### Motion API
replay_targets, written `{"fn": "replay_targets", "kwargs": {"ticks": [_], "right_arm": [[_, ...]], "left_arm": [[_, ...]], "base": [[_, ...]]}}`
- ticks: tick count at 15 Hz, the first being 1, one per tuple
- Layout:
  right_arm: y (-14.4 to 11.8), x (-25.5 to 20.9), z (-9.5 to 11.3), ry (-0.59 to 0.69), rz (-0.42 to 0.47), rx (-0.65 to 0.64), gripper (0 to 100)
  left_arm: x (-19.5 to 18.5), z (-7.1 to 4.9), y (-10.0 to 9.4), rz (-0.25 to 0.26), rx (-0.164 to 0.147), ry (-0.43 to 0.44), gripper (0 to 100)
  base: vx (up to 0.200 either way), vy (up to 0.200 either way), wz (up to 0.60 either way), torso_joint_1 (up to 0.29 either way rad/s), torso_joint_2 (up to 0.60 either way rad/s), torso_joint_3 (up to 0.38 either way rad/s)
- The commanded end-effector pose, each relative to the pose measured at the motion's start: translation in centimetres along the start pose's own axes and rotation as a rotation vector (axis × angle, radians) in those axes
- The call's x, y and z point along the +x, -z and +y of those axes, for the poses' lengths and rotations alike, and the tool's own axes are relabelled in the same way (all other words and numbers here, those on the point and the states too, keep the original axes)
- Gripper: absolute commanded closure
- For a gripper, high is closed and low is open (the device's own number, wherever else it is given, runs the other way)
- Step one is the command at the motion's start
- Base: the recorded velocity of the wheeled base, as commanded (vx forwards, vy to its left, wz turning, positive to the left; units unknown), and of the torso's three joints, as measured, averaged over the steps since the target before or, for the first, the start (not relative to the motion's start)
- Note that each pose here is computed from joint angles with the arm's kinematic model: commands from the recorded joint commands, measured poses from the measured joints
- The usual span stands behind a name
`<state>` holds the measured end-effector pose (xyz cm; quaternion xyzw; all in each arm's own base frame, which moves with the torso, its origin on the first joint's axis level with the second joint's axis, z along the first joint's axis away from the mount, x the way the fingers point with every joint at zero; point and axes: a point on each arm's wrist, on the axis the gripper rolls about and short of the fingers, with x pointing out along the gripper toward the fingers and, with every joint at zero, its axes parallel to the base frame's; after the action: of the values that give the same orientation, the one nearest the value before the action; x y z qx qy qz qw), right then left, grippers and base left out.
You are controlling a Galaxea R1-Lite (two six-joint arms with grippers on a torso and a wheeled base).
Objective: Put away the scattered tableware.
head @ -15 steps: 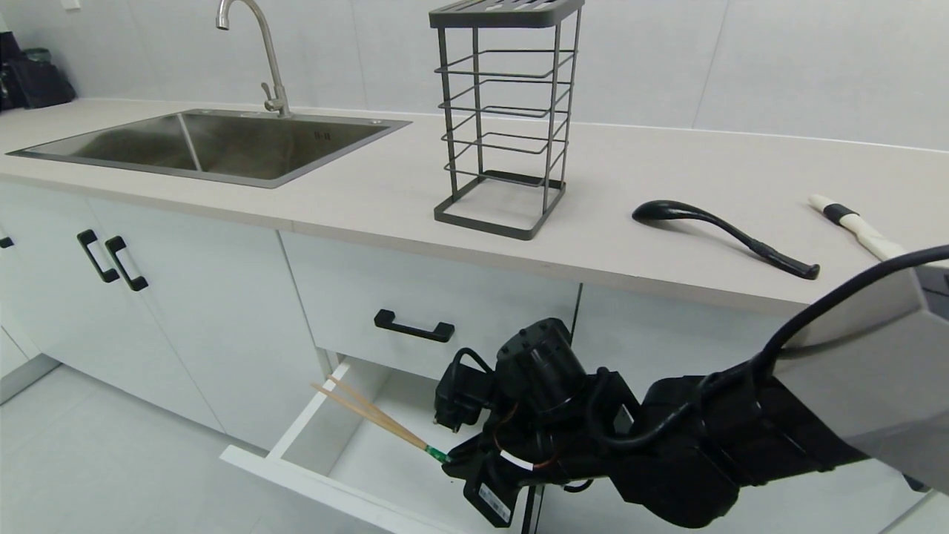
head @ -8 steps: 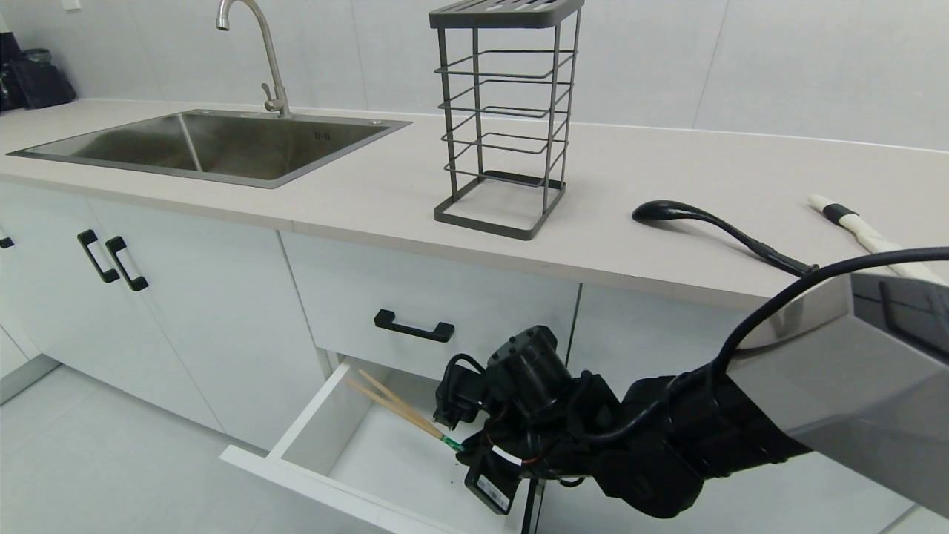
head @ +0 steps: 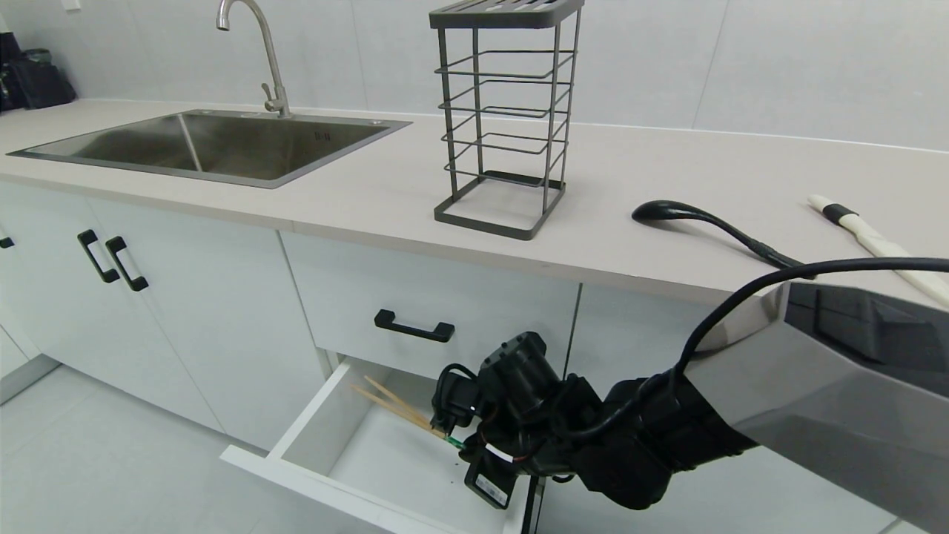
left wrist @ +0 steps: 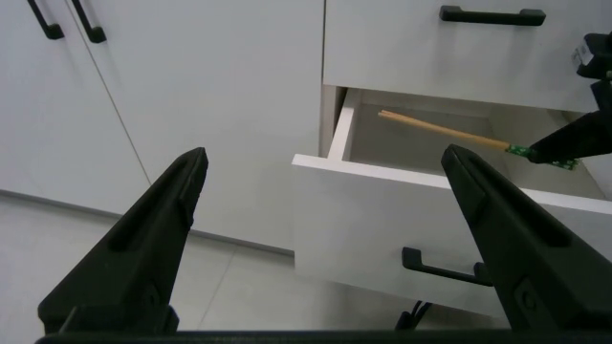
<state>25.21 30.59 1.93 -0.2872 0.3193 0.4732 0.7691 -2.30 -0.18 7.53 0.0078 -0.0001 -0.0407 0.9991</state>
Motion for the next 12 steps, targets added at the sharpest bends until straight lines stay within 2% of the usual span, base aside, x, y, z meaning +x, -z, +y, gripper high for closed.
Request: {"fn": "replay_targets", "kwargs": {"ticks": [1, 12], "right_arm": [[0.1, 0.8, 0.0, -0.005, 0.012, -0.013, 100], [0.5, 3.7, -0.2, -0.01, 0.03, -0.016, 100]], "left_arm": [[0.0, 0.0, 0.0, 0.001, 0.0, 0.0, 0], [0.0, 0.0, 0.0, 0.001, 0.0, 0.0, 0]], "base": [[0.0, 0.0, 0.0, 0.0, 0.0, 0.0], [0.0, 0.0, 0.0, 0.0, 0.0, 0.0]]}}
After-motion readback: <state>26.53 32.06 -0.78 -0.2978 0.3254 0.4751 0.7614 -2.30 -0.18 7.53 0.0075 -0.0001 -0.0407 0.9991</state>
